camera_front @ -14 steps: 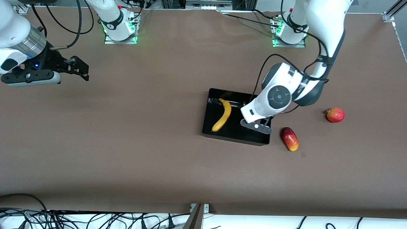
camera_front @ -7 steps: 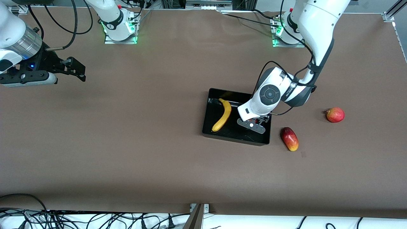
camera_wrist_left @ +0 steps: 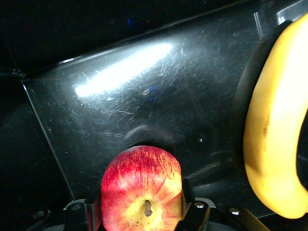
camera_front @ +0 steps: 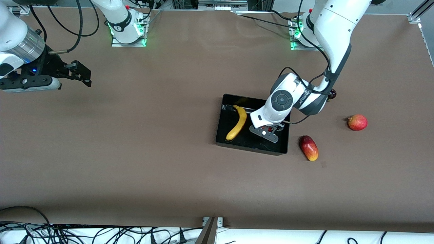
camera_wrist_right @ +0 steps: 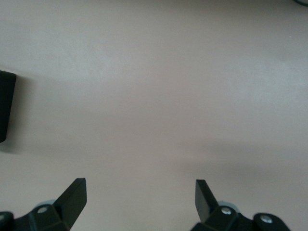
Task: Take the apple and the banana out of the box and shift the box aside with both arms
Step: 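Grasp the red apple with the left gripper and lift it out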
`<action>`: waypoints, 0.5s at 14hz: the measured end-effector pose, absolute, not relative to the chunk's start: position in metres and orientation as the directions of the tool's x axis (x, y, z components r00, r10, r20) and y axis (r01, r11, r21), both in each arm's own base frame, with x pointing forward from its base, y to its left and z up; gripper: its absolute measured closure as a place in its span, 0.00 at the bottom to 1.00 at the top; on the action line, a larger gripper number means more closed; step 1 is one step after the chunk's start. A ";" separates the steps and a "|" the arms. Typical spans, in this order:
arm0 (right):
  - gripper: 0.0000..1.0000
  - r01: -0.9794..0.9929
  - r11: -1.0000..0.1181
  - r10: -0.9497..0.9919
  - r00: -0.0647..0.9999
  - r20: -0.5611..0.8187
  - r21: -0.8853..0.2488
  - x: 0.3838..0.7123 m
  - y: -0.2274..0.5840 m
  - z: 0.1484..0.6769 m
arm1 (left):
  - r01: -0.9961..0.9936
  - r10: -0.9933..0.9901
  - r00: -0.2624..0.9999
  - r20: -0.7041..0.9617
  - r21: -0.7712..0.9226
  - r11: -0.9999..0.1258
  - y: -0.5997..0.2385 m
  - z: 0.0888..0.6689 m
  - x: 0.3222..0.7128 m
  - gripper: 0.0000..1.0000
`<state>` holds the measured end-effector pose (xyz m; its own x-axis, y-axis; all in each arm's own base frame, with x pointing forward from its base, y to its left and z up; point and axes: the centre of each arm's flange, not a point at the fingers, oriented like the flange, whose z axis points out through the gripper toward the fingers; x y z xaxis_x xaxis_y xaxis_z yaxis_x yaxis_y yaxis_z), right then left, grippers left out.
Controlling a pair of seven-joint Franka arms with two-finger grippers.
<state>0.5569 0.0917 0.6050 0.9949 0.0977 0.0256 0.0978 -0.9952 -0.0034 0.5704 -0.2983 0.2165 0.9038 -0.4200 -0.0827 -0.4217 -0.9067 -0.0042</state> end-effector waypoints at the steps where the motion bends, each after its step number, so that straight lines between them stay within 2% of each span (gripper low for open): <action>1: 0.00 0.097 -0.995 0.097 0.995 0.025 -0.003 0.557 0.091 0.605 | -0.422 -0.419 0.904 -0.086 -0.010 -0.907 -0.299 0.226 0.572 0.36; 7: 0.00 0.095 -0.995 0.095 0.995 0.025 -0.003 0.557 0.090 0.605 | -0.397 -0.371 0.904 -0.211 -0.095 -0.913 -0.260 0.376 0.596 0.36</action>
